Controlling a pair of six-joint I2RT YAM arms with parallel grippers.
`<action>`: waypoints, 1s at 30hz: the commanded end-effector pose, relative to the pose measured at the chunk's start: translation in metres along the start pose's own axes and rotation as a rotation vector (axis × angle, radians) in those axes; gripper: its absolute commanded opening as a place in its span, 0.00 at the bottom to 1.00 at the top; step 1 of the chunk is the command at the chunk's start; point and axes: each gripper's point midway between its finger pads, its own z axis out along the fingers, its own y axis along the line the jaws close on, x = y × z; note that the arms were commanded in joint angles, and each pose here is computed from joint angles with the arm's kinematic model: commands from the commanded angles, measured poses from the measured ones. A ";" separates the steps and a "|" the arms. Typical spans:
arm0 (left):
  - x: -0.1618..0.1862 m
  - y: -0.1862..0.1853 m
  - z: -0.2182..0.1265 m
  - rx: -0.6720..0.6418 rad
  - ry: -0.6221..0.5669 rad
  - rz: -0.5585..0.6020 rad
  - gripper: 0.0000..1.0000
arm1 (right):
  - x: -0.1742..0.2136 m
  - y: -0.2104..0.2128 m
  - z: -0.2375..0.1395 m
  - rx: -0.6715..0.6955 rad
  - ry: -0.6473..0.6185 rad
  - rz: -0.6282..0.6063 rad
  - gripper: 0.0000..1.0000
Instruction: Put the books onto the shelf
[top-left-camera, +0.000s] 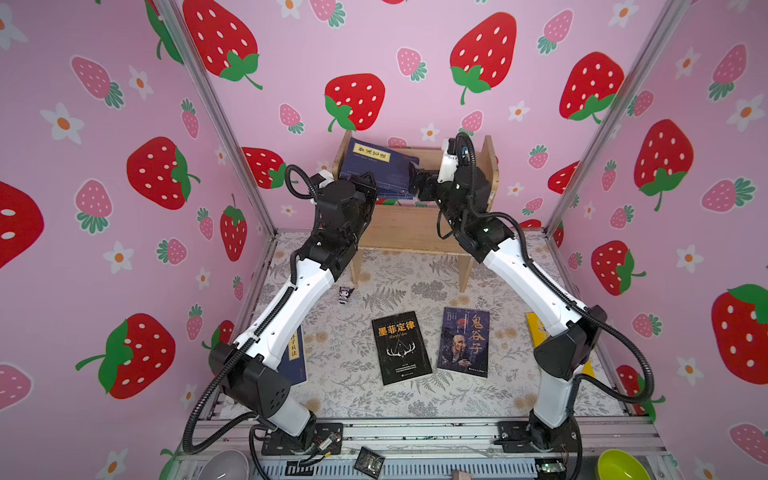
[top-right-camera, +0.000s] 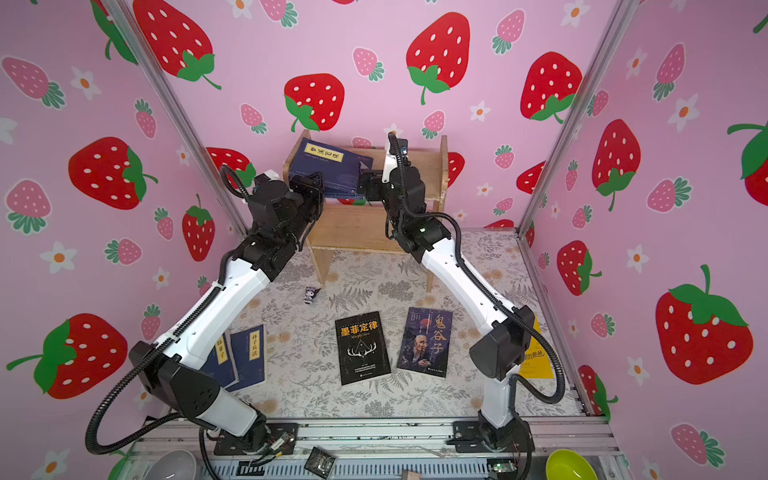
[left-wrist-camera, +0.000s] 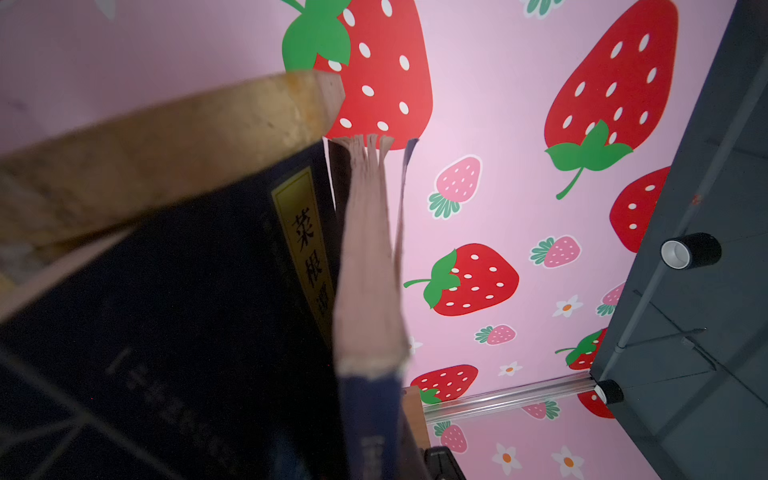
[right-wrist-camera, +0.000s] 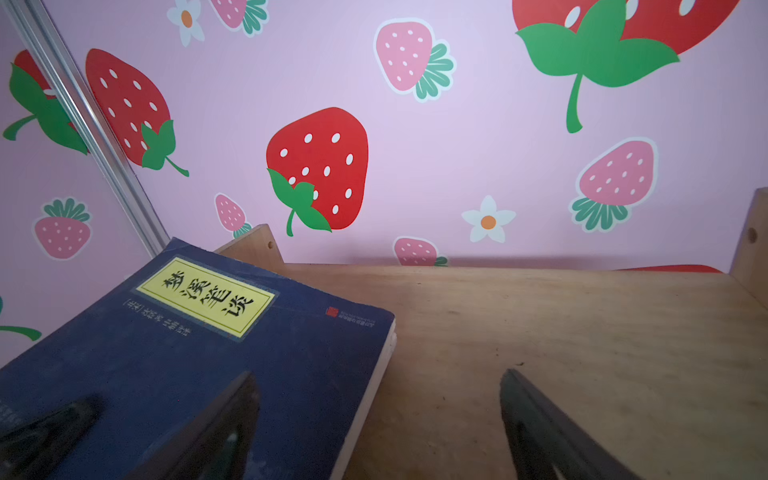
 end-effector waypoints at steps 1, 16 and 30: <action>-0.013 -0.026 -0.010 0.082 -0.036 -0.034 0.12 | -0.035 -0.001 -0.022 0.001 -0.067 -0.009 0.93; -0.018 -0.035 -0.011 0.131 -0.002 -0.073 0.12 | -0.047 -0.005 -0.037 0.002 -0.110 -0.004 0.95; -0.018 -0.025 -0.019 0.118 -0.008 -0.081 0.12 | -0.024 0.002 -0.025 -0.032 -0.058 0.034 0.92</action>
